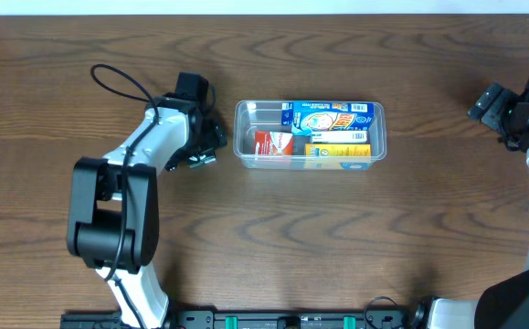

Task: Pack container
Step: 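Lift the left gripper and move it over the green Zam-Buk box, then grasp the green Zam-Buk box with the left gripper, then carry the green box right over the container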

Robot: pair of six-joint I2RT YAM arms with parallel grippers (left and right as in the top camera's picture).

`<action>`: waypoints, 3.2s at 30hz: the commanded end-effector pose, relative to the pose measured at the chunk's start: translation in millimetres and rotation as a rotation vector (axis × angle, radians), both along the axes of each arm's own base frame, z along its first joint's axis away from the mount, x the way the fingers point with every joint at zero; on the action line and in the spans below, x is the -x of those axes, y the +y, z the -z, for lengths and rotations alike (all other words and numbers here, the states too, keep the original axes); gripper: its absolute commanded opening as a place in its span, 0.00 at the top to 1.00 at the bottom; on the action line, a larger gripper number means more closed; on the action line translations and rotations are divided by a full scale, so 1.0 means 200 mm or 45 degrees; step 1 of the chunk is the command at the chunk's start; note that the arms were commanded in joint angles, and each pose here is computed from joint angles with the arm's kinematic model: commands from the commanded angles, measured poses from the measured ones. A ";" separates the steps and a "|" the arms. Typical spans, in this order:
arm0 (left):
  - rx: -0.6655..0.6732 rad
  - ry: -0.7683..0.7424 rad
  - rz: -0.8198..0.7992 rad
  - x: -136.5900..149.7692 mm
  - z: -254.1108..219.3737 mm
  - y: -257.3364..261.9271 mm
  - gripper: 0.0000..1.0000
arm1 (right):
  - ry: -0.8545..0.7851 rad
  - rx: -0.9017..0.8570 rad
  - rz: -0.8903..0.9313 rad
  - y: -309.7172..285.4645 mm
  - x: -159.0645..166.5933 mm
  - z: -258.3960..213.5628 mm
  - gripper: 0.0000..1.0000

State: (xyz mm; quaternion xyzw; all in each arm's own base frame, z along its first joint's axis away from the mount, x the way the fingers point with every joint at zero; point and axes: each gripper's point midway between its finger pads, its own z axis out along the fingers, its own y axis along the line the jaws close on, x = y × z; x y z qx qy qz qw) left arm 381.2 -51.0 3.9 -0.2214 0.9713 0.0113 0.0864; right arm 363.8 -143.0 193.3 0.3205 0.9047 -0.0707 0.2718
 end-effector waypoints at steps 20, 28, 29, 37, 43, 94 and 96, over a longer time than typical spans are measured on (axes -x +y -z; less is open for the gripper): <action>-0.022 0.039 0.095 0.00 0.04 0.01 0.35 | -0.011 0.002 0.026 -0.02 0.00 -0.01 0.01; -0.033 0.039 0.162 -0.07 -0.14 0.00 0.36 | -0.011 0.002 0.026 -0.02 0.00 -0.01 0.01; -0.033 0.034 0.164 -0.08 -0.18 0.00 0.36 | -0.011 0.002 0.027 -0.02 0.00 -0.01 0.01; -0.029 -0.018 0.202 -0.15 -0.49 -0.04 0.35 | -0.011 0.002 0.026 -0.02 0.00 -0.01 0.01; -0.025 -0.067 0.284 -0.17 -0.65 -0.17 0.35 | -0.011 0.002 0.026 -0.02 0.00 -0.01 0.01; -0.050 0.024 0.693 -0.05 -0.26 -0.92 0.35 | -0.011 0.002 0.027 -0.02 0.00 -0.01 0.01; -0.050 0.024 0.692 -0.05 -0.26 -0.92 0.35 | -0.011 0.002 0.027 -0.02 0.00 -0.01 0.01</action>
